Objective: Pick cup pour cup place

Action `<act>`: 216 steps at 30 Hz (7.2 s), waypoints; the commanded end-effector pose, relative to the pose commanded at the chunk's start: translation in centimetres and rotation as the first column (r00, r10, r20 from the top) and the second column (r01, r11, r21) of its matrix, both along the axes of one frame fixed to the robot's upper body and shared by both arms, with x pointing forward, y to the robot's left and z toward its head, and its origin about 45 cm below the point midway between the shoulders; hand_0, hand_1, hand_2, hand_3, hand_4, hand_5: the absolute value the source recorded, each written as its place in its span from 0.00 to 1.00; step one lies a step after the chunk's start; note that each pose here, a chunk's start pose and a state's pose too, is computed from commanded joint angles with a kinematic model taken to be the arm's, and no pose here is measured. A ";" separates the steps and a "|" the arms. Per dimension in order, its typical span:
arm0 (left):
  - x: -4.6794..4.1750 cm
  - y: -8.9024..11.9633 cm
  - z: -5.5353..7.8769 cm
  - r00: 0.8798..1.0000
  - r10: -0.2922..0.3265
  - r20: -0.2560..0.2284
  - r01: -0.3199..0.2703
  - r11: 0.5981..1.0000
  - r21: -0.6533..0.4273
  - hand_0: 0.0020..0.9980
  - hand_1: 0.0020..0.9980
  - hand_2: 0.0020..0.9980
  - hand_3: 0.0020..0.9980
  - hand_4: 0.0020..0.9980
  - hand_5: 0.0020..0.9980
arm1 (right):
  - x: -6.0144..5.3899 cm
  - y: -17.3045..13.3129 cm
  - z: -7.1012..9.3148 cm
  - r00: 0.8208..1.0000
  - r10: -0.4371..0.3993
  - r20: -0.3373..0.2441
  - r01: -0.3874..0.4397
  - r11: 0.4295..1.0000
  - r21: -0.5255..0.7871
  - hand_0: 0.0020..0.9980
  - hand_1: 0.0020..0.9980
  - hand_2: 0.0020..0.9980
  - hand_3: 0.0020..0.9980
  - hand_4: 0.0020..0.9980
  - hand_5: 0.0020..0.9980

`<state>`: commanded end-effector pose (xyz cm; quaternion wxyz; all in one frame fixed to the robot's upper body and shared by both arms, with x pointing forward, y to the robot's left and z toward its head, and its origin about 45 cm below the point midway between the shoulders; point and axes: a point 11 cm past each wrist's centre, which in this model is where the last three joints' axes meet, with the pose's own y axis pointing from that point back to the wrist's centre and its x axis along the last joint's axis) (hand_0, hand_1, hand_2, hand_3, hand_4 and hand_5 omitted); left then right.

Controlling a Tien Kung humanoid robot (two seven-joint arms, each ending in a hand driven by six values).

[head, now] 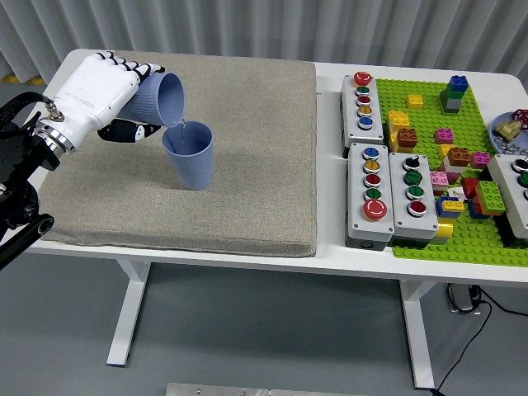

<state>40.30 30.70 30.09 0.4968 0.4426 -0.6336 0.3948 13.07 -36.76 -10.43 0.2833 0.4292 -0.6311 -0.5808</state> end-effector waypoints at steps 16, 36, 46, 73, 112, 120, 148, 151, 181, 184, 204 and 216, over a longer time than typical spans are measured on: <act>0.14 0.3 -0.2 1.000 0.007 -0.003 -0.007 1.000 0.003 0.63 0.57 0.65 0.67 0.57 0.08 | 0.1 0.0 0.0 1.000 0.001 0.001 -0.001 1.000 0.000 0.74 0.70 0.74 0.60 0.15 0.19; 0.18 0.5 -0.3 1.000 0.015 -0.004 -0.015 1.000 -0.001 0.54 0.57 0.66 0.67 0.57 0.07 | -0.1 0.1 0.0 1.000 0.004 -0.004 -0.004 1.000 0.002 0.74 0.70 0.74 0.60 0.15 0.19; 0.16 0.7 -0.4 1.000 0.020 -0.007 -0.020 1.000 0.000 0.54 0.57 0.66 0.67 0.57 0.07 | -0.2 0.0 -0.1 1.000 0.005 -0.005 -0.005 1.000 0.003 0.74 0.70 0.74 0.60 0.15 0.19; -0.34 0.0 -0.8 1.000 0.004 -0.004 -0.004 1.000 0.007 0.54 0.57 0.66 0.68 0.57 0.07 | 0.1 0.0 0.0 1.000 0.008 0.001 -0.008 1.000 0.003 0.74 0.70 0.74 0.60 0.15 0.19; -0.32 0.1 -1.4 1.000 0.013 -0.019 -0.012 1.000 0.018 0.56 0.58 0.66 0.68 0.56 0.04 | -0.3 0.1 -0.1 1.000 0.013 -0.007 -0.013 1.000 0.001 0.74 0.70 0.74 0.60 0.15 0.19; -0.17 0.1 -0.8 1.000 -0.003 0.018 0.003 1.000 -0.012 0.55 0.57 0.66 0.67 0.56 0.04 | 0.0 0.1 0.0 1.000 0.012 -0.003 -0.012 1.000 0.001 0.74 0.70 0.74 0.60 0.15 0.19; 0.38 2.5 -4.2 0.985 0.015 -0.174 -0.126 0.748 -0.651 0.54 0.56 0.64 0.66 0.56 0.05 | -0.7 0.5 -0.3 1.000 0.023 -0.020 -0.023 1.000 0.008 0.74 0.70 0.74 0.60 0.15 0.20; 0.48 2.8 -5.0 0.976 0.004 -0.217 -0.166 0.660 -0.733 0.54 0.55 0.63 0.64 0.56 0.05 | -0.7 0.6 -0.3 0.999 0.024 -0.021 -0.024 1.000 0.009 0.74 0.70 0.74 0.60 0.15 0.20; 0.10 1.8 -13.8 0.973 0.077 -0.219 -0.223 0.049 -0.974 0.56 0.55 0.61 0.62 0.56 0.07 | 0.1 1.2 -0.2 0.999 0.036 -0.010 -0.036 0.999 0.019 0.74 0.70 0.74 0.60 0.15 0.20; -0.01 1.8 -14.1 0.971 0.084 -0.223 -0.227 0.046 -0.973 0.56 0.55 0.61 0.62 0.56 0.07 | 0.2 1.1 -0.2 0.999 0.034 -0.007 -0.034 0.999 0.019 0.74 0.70 0.74 0.60 0.15 0.20; -0.83 3.5 -16.2 0.952 0.153 -0.265 -0.280 0.085 -0.956 0.57 0.57 0.62 0.61 0.56 0.08 | 0.3 1.2 -0.1 0.999 0.041 -0.007 -0.041 0.999 0.022 0.74 0.70 0.74 0.60 0.15 0.20; -1.44 3.7 -16.9 0.946 0.152 -0.286 -0.301 0.092 -0.949 0.57 0.57 0.64 0.60 0.57 0.09 | -0.1 1.4 -0.3 0.999 0.048 -0.018 -0.048 0.999 0.025 0.74 0.70 0.74 0.60 0.14 0.21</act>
